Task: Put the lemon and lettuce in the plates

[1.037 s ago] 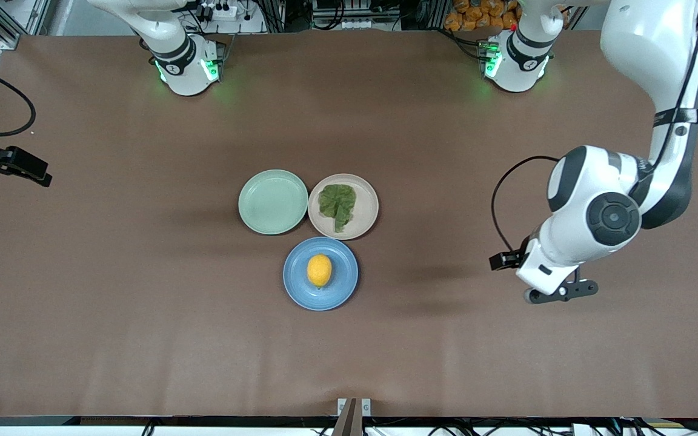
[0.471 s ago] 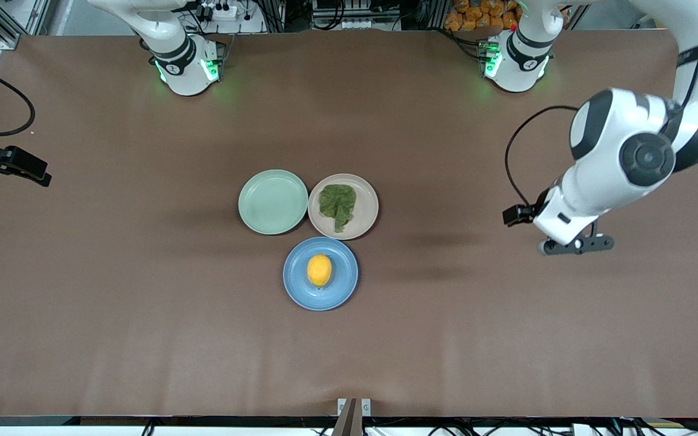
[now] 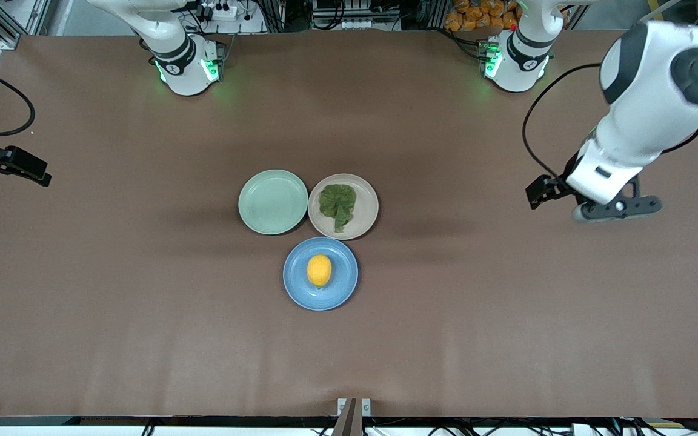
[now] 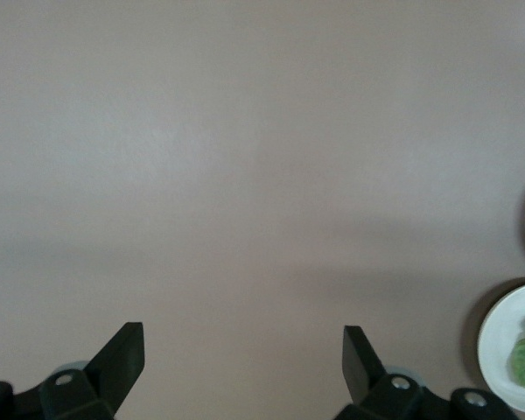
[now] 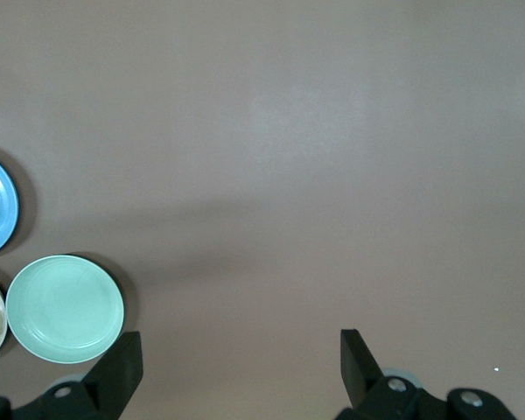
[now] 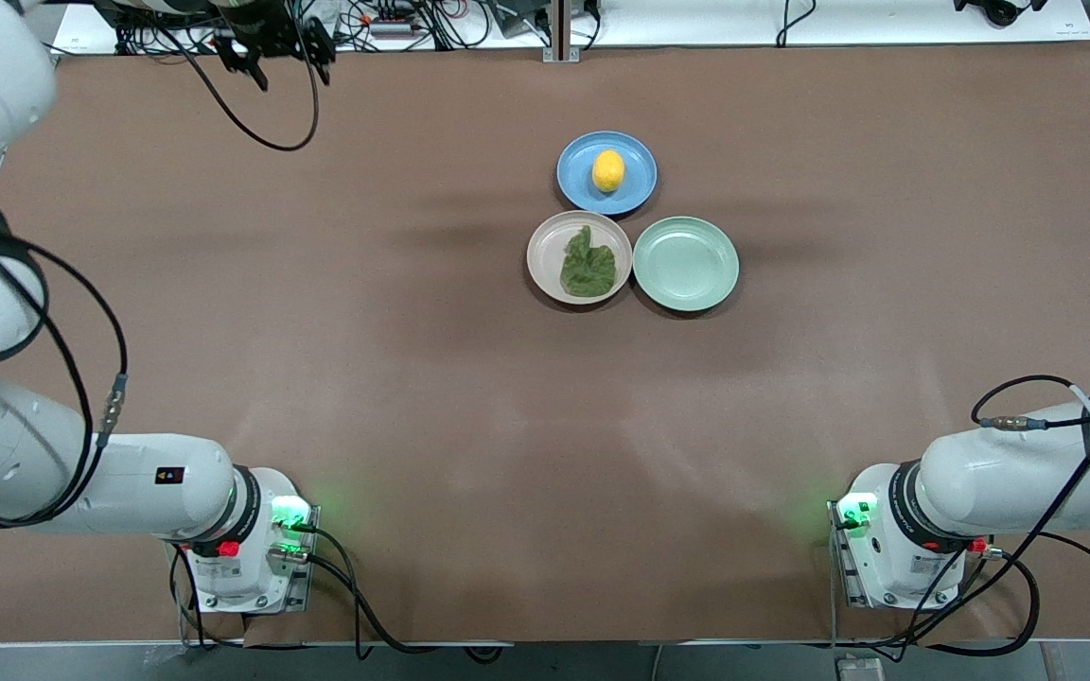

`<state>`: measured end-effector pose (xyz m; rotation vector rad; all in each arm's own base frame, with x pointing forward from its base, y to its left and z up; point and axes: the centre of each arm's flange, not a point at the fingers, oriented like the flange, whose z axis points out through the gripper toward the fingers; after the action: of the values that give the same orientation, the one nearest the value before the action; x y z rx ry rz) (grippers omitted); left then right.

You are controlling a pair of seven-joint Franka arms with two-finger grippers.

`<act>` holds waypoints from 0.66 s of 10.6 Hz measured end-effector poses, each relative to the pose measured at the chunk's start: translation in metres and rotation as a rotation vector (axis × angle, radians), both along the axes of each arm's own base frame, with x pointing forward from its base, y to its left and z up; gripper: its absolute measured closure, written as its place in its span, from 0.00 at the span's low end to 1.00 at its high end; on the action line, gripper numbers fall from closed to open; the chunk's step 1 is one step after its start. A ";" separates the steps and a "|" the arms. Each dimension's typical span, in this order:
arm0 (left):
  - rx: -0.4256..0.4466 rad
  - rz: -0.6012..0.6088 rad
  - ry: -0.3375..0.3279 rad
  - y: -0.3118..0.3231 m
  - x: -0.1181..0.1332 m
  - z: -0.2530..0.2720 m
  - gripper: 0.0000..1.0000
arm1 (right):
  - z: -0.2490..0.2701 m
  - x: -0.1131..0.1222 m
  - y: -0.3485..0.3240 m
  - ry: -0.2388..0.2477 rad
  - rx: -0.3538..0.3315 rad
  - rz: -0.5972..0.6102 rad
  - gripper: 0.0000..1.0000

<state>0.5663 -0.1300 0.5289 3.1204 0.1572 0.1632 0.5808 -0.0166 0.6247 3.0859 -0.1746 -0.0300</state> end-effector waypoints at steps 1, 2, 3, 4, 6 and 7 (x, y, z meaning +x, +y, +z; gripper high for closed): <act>-0.001 -0.004 -0.035 -0.001 -0.005 0.019 0.00 | 0.000 0.000 0.000 0.000 0.000 0.000 0.00; -0.001 -0.012 -0.061 -0.002 -0.011 0.034 0.00 | 0.000 0.000 0.000 0.001 0.000 0.000 0.00; 0.006 -0.035 -0.068 -0.002 -0.017 0.044 0.00 | 0.000 0.000 0.000 0.000 0.000 0.000 0.00; 0.017 -0.067 -0.053 -0.001 -0.023 0.051 0.00 | 0.000 0.000 0.000 0.000 0.000 0.000 0.00; 0.033 -0.119 -0.021 0.002 -0.031 0.072 0.00 | 0.003 -0.001 -0.002 -0.004 0.000 -0.002 0.00; 0.037 -0.134 -0.012 0.003 -0.034 0.082 0.00 | 0.004 -0.003 -0.003 -0.003 0.000 0.001 0.00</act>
<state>0.5325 -0.1273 0.6111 3.1519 -0.0557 0.1843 0.5779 -0.0195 0.6289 3.0864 -0.1733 -0.0251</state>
